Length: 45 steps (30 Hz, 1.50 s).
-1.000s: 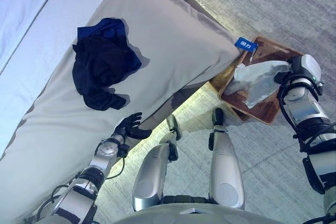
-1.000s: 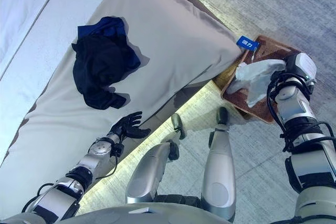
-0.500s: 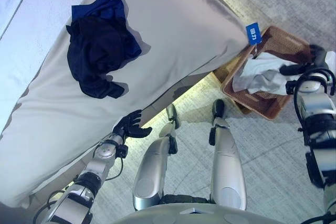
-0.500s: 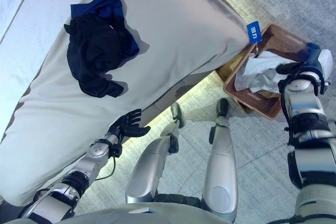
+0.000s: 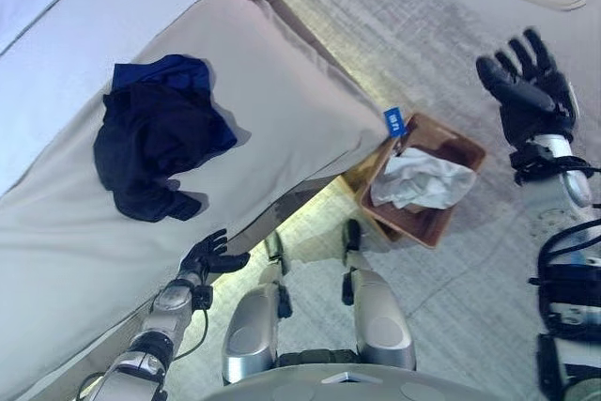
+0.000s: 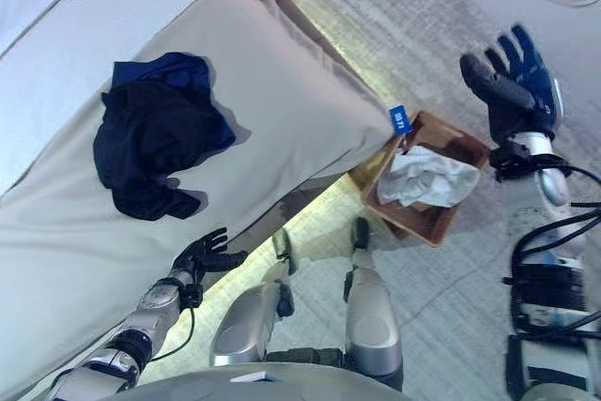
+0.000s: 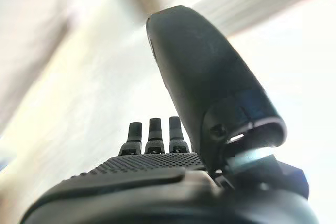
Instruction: Pick up the clothes from the bed and place them into the basket
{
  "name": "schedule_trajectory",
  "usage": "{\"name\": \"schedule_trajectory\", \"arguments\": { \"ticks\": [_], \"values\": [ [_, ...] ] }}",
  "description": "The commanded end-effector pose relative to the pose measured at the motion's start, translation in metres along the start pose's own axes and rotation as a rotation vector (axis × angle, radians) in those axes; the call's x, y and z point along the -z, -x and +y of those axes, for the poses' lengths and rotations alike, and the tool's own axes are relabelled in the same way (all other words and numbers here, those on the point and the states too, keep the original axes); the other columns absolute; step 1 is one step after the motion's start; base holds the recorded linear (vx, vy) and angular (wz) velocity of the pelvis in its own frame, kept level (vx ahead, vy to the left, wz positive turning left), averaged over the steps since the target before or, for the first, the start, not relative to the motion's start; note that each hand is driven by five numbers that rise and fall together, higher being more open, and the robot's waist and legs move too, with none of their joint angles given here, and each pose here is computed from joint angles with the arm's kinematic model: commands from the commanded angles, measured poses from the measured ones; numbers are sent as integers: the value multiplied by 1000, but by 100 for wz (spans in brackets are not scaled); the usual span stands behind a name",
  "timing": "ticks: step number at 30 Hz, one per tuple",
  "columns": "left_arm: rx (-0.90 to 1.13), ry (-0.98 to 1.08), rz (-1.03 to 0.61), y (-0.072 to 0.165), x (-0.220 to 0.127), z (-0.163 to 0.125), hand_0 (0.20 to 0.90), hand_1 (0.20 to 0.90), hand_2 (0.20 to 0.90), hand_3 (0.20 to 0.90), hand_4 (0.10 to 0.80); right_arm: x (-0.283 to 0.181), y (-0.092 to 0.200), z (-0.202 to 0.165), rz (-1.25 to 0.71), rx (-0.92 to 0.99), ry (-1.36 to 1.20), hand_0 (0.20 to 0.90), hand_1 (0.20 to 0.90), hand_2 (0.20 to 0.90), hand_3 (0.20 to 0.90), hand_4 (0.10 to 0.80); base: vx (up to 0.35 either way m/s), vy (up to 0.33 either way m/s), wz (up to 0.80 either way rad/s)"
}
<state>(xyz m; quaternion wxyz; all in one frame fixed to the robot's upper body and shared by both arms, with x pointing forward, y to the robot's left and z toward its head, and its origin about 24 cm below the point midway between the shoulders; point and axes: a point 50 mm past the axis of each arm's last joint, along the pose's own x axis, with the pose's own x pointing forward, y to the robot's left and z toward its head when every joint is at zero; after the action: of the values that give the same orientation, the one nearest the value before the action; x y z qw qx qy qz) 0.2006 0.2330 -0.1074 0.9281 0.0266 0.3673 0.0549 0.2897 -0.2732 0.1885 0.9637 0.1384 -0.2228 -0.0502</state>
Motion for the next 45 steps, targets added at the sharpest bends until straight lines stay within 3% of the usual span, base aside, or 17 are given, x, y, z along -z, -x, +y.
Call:
{"name": "schedule_trajectory", "arguments": {
  "ticks": [1,5,7,12,17,25,32,45],
  "values": [
    [-71,-83,171,22,54,29,900,900,900,900,800,-23,-3,29,-179,-215,372,900,900,900,900,800,147,155,22],
    [-75,-89,228,31,74,29,900,900,900,900,800,-15,-7,41,-250,-273,1016,900,900,900,900,800,143,150,27],
    [-78,-90,243,32,76,31,900,900,900,900,800,-19,-12,49,-431,-313,1547,900,900,900,900,800,139,144,30],
    [-74,-147,247,30,68,42,900,900,900,900,800,-18,-29,68,-515,-424,1838,900,900,900,900,800,81,72,39],
    [-85,-188,239,29,57,55,900,900,900,900,800,-10,-43,83,-532,-458,1900,900,900,900,900,800,64,18,45],
    [-111,-194,108,21,18,73,900,900,900,900,800,6,-78,87,-321,-351,1878,900,900,900,900,800,-71,-25,45],
    [-101,-143,9,14,-8,67,900,900,900,900,800,13,-107,93,-111,-274,1752,900,900,900,900,800,-69,14,25],
    [-5,-100,-80,11,-14,39,900,900,900,900,800,24,-128,78,200,-169,1825,900,900,900,900,800,-34,50,15]
  ]
}}
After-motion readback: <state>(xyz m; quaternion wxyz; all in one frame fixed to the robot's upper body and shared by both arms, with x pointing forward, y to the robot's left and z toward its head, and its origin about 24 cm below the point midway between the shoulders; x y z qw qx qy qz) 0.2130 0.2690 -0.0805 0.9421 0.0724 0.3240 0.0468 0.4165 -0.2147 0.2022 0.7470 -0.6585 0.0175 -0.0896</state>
